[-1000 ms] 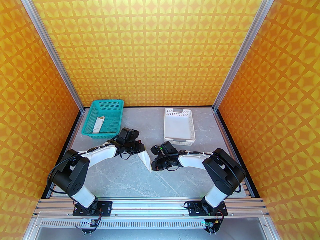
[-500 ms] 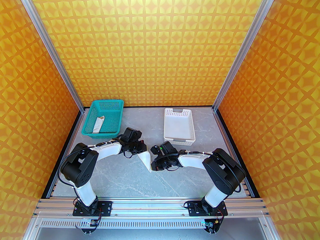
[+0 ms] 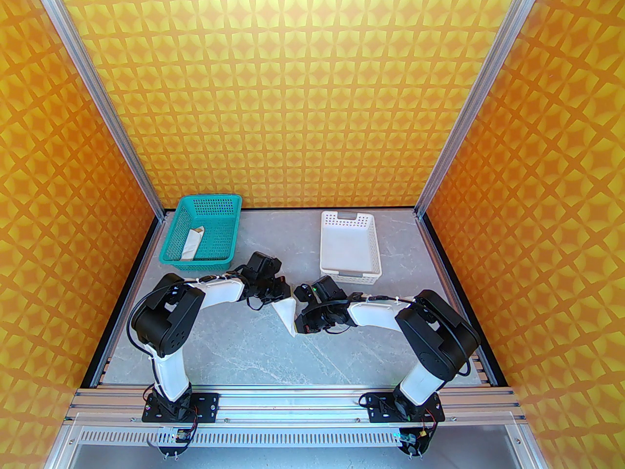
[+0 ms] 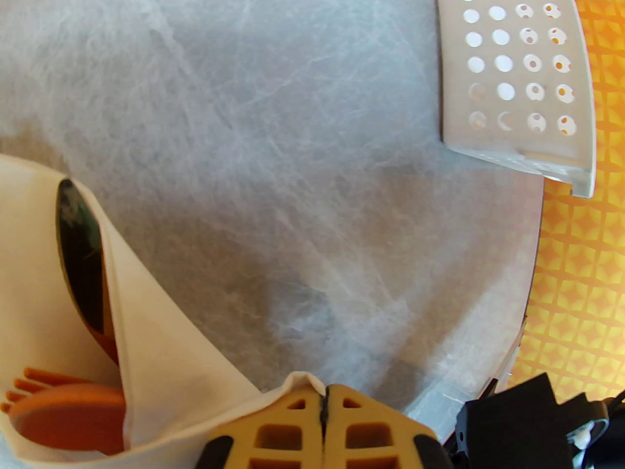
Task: Place the utensils on the paper napkin and roll it up
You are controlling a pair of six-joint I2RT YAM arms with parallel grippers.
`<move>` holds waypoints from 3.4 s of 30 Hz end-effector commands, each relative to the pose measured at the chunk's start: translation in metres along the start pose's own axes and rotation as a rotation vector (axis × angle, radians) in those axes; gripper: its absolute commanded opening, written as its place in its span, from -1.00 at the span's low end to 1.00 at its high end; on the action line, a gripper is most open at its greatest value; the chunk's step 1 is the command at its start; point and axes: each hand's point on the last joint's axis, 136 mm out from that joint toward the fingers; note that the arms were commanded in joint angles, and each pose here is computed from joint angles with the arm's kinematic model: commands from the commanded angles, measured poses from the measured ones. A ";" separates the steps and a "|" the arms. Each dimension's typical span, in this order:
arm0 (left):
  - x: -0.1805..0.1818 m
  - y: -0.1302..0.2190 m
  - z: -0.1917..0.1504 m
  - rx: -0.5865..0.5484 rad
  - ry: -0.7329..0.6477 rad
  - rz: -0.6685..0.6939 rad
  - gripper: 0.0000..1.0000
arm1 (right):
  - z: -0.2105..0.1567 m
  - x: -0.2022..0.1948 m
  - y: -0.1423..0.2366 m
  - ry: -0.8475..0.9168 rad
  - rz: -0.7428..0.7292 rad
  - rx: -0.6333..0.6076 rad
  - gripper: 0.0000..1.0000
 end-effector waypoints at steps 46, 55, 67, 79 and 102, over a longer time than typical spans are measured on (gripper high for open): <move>0.016 -0.020 0.000 -0.019 -0.039 0.097 -1.00 | 0.008 -0.010 0.010 0.064 -0.214 0.046 0.11; 0.014 -0.020 0.000 -0.017 -0.043 0.097 -1.00 | 0.015 0.000 0.006 0.061 -0.156 0.017 0.10; 0.014 -0.020 0.000 -0.016 -0.045 0.097 -1.00 | 0.026 0.000 0.008 0.064 -0.176 0.004 0.34; 0.012 -0.020 0.000 -0.016 -0.050 0.095 -1.00 | 0.015 -0.010 0.001 0.037 -0.198 0.044 -0.05; 0.012 -0.021 0.000 -0.017 -0.050 0.096 -1.00 | -0.011 -0.001 -0.005 -0.013 -0.095 0.081 -0.62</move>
Point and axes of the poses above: each hand's point on the last joint's axis, 136 mm out from that joint toward the fingers, its own y axis back along the fingers, its own x axis along the line the jaws close on, z = x × y, and after that the axes turned 15 degrees about y, right-handed
